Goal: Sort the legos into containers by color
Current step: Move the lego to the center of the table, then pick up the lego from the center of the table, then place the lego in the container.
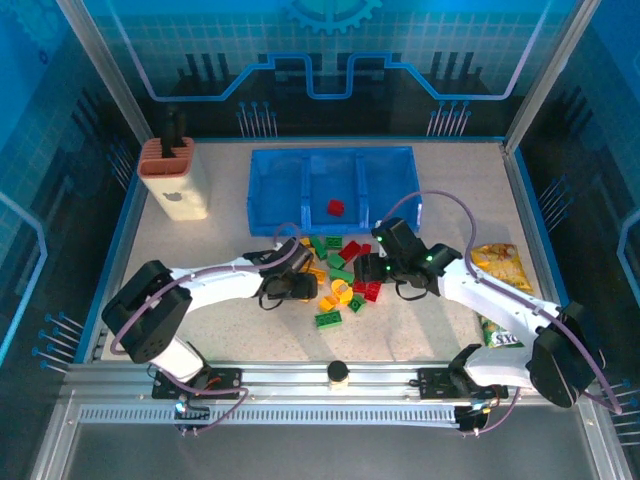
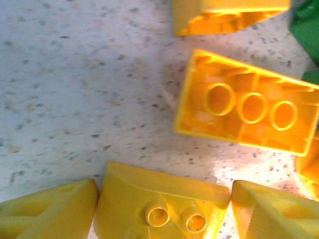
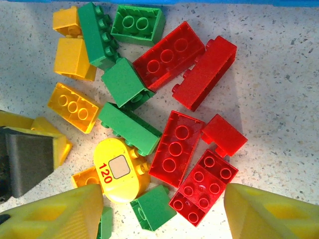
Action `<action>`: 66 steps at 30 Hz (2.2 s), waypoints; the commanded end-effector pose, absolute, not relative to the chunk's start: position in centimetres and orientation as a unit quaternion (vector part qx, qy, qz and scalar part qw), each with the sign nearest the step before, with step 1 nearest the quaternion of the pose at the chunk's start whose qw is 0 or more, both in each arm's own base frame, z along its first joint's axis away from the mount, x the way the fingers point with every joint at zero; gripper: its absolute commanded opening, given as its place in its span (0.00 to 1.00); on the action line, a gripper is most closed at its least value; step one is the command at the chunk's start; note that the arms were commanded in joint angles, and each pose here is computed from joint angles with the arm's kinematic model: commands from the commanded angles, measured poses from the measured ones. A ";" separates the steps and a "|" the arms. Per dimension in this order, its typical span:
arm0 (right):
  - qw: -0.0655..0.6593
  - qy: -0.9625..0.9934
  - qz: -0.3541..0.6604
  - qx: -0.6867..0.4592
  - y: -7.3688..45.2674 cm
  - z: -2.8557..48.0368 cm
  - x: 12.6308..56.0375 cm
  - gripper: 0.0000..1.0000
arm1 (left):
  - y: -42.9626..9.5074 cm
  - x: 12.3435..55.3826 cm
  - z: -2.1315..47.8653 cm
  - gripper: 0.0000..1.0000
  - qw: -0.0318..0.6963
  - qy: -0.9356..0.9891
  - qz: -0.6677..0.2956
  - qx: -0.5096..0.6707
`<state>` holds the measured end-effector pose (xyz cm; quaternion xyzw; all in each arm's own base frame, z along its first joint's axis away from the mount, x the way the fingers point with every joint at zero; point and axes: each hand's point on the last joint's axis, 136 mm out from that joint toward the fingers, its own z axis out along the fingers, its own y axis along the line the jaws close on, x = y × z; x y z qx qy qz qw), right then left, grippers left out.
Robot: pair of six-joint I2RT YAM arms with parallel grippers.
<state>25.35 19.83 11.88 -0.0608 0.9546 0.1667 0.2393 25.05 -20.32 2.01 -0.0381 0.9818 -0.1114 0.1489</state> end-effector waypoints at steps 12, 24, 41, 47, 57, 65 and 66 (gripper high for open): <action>0.239 0.953 0.182 -0.049 20.1 11.6 24.6 0.67 | -17.8 23.0 2.5 0.84 0.115 0.993 -0.037 -0.011; 0.240 0.953 0.181 -0.041 19.7 11.2 24.2 0.66 | -18.9 23.9 0.9 0.78 0.097 0.995 -0.024 0.020; 0.238 0.951 0.191 -0.044 20.0 11.3 24.0 0.66 | -17.9 27.9 7.8 0.61 0.169 0.985 -0.032 0.015; 0.241 0.950 0.191 -0.043 19.7 11.5 23.5 0.66 | -16.4 32.8 12.3 0.61 0.215 0.975 -0.052 -0.011; 0.240 0.949 0.198 -0.057 20.0 11.9 22.3 0.67 | -14.6 41.6 14.4 0.61 0.241 0.968 -0.050 -0.042; 0.240 0.947 0.197 -0.083 20.6 12.2 21.4 0.72 | -14.7 44.6 15.2 0.81 0.250 0.966 -0.045 -0.047; 0.241 0.946 0.197 -0.086 20.7 12.3 21.4 0.72 | -14.7 44.7 15.6 0.82 0.255 0.964 -0.048 -0.049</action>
